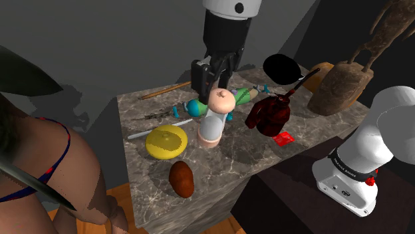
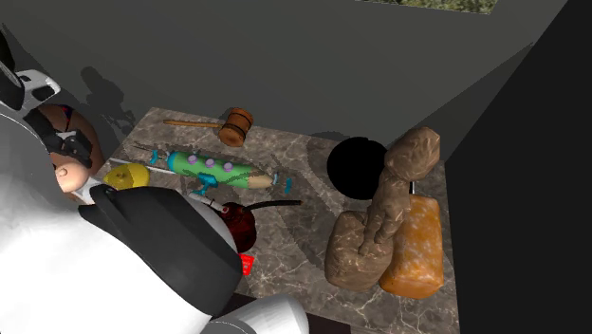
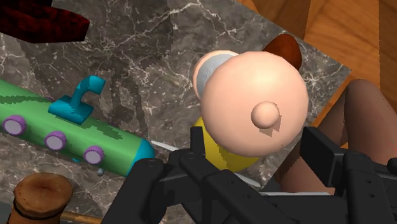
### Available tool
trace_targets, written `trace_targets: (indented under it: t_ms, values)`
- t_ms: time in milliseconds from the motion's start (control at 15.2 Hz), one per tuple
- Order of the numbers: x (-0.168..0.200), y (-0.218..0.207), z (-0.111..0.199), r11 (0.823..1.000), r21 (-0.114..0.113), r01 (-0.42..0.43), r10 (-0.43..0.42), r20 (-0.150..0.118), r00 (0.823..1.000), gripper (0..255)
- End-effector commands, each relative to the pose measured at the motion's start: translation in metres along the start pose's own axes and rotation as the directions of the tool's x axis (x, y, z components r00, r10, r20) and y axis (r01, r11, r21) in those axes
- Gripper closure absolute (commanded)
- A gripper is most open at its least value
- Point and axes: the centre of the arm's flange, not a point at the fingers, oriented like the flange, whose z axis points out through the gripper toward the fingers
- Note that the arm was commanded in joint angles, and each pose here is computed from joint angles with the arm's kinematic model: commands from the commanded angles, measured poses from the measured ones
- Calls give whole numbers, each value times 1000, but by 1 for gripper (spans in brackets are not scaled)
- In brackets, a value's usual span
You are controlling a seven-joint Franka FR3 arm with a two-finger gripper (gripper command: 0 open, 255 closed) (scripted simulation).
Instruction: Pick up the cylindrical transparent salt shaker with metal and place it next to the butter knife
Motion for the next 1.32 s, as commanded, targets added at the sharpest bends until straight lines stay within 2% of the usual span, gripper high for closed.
trace_targets:
  t_ms: [0,1254]
  values:
    - [-1,0,11,1000,0,0,0,-1,1000,255]
    - [-6,3,111,1000,0,0,0,-1,1000,255]
